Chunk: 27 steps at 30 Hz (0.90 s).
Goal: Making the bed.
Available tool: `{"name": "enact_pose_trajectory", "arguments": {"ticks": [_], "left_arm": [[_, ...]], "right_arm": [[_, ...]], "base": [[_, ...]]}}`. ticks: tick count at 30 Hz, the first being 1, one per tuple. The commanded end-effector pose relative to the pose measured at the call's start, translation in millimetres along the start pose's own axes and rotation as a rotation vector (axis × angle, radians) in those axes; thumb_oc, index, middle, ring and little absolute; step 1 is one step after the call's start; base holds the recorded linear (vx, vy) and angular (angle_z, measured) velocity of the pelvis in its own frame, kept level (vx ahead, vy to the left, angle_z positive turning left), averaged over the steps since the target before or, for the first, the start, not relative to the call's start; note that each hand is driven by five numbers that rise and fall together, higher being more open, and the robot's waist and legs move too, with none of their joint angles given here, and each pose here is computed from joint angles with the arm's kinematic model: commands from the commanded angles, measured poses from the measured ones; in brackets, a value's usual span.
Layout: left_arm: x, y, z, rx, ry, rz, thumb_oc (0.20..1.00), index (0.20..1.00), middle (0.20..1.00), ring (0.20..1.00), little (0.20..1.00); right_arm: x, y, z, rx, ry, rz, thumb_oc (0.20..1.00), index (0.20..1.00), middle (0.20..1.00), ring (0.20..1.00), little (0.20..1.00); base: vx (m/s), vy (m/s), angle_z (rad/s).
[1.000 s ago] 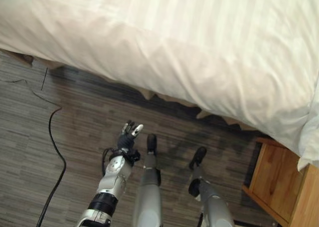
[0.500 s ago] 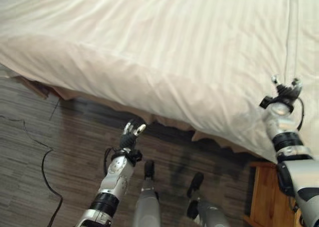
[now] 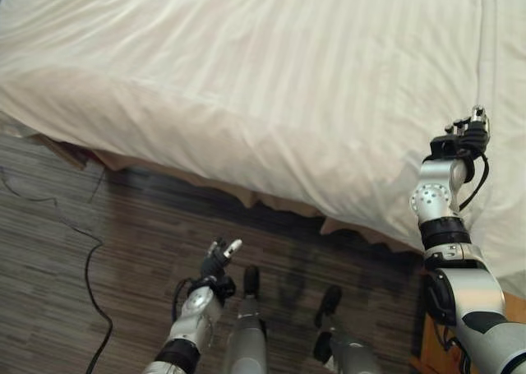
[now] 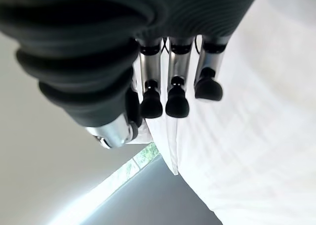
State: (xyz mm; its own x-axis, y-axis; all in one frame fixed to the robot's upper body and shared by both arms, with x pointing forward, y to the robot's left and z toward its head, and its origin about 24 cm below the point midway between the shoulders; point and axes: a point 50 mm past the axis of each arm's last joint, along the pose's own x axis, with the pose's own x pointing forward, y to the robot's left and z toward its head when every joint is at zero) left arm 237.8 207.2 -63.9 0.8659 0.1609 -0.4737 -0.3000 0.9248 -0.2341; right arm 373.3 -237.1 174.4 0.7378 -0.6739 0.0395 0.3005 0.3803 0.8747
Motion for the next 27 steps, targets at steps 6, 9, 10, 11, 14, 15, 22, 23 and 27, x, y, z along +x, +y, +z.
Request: {"name": "enact_pose_trajectory", "arguments": {"ticks": [6,9,10,11,14,15,22,23,27], "left_arm": [[13,-12,41,-0.087,-0.123,-0.086,1.0,1.0,1.0,1.0,1.0],[12,-17,31,-0.078,-0.088,-0.109,1.0,1.0,1.0,1.0,1.0],[10,-11,23,-0.049,-0.063,-0.096,1.0,1.0,1.0,1.0,1.0],[11,-7,23,-0.053,-0.055,-0.079,1.0,1.0,1.0,1.0,1.0],[16,-20,40,-0.031,-0.116,-0.133,1.0,1.0,1.0,1.0,1.0],[19,-24,47,-0.011,-0.134,-0.142,1.0,1.0,1.0,1.0,1.0],[21,-40,62,-0.032,-0.182,-0.192,1.0,1.0,1.0,1.0,1.0],[21,-40,61,-0.029,-0.181,-0.195,1.0,1.0,1.0,1.0,1.0],[19,-39,54,-0.035,-0.157,-0.199,1.0,1.0,1.0,1.0,1.0]], "right_arm": [[19,85,76,0.116,-0.243,0.238,0.2,0.2,0.2,0.2,0.2],[21,94,91,0.128,-0.287,0.27,0.2,0.2,0.2,0.2,0.2],[19,99,87,0.115,-0.274,0.282,0.2,0.2,0.2,0.2,0.2],[16,103,87,0.116,-0.28,0.31,0.2,0.2,0.2,0.2,0.2],[5,113,71,0.083,-0.232,0.392,0.2,0.2,0.2,0.2,0.2],[5,112,70,0.086,-0.226,0.4,0.2,0.2,0.2,0.2,0.2],[11,96,62,0.092,-0.177,0.347,0.2,0.2,0.2,0.2,0.2],[13,95,63,0.094,-0.178,0.339,0.2,0.2,0.2,0.2,0.2],[19,100,76,0.093,-0.211,0.331,0.2,0.2,0.2,0.2,0.2]], "base": [[-0.03,-0.043,-0.15],[0.17,0.11,-0.35],[0.24,0.269,-0.32],[0.16,0.235,-0.39],[0.15,0.415,-1.24],[0.12,0.181,-0.86],[0.11,0.051,-0.37],[0.09,0.013,0.09],[0.05,-0.003,0.09]]}}
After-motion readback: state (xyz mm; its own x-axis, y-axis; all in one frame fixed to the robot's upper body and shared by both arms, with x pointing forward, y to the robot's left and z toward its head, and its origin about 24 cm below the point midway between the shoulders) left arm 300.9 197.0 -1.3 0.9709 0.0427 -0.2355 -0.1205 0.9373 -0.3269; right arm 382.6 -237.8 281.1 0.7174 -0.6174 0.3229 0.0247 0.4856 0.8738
